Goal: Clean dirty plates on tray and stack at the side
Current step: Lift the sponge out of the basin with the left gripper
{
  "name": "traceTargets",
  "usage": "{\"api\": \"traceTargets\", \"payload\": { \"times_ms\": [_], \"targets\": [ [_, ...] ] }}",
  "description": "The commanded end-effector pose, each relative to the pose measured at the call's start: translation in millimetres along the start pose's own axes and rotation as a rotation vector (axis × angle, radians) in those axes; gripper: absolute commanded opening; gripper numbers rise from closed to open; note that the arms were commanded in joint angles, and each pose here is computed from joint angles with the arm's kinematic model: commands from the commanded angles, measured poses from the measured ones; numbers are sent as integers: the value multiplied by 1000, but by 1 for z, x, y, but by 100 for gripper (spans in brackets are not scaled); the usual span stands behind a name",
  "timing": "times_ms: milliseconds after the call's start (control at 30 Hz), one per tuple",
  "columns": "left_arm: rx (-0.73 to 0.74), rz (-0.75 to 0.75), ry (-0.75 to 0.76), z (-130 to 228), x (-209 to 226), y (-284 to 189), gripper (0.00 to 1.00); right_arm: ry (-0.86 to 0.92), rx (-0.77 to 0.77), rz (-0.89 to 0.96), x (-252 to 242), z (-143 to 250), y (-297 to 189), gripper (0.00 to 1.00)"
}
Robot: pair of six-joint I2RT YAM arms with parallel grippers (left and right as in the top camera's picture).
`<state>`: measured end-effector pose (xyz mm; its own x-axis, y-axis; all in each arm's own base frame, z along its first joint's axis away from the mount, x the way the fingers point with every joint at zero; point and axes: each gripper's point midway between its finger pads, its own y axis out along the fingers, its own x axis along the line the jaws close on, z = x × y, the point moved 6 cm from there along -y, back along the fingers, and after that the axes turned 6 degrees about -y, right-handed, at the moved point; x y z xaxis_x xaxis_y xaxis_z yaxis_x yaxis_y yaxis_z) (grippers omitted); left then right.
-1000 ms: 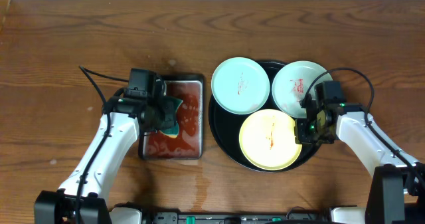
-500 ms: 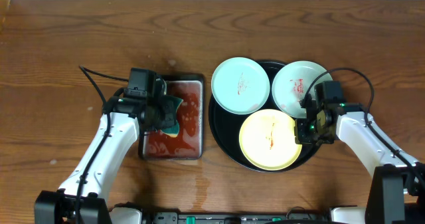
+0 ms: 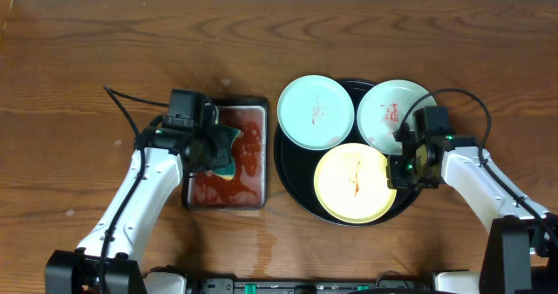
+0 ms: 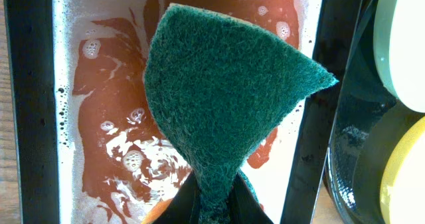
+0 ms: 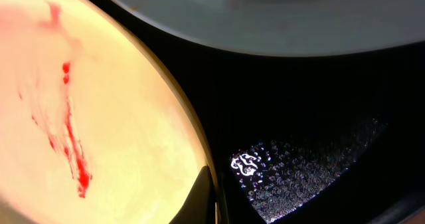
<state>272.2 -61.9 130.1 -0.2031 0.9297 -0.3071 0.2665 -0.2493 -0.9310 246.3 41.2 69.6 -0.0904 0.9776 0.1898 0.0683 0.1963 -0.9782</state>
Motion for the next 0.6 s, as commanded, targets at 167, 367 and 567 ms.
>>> {"api": "traceTargets", "payload": {
  "times_ms": [167,367,567],
  "targets": [
    [-51,260,68,-16,-33,-5,7,-2,-18,7,0,-6,-2,1],
    [-129,454,134,-34,-51,-18,7,-7,-20,8,-1,-6,-2,1],
    [-204,650,71,-58,-47,-46,7,-18,-23,11,-1,-7,-2,1]
  ]
}}
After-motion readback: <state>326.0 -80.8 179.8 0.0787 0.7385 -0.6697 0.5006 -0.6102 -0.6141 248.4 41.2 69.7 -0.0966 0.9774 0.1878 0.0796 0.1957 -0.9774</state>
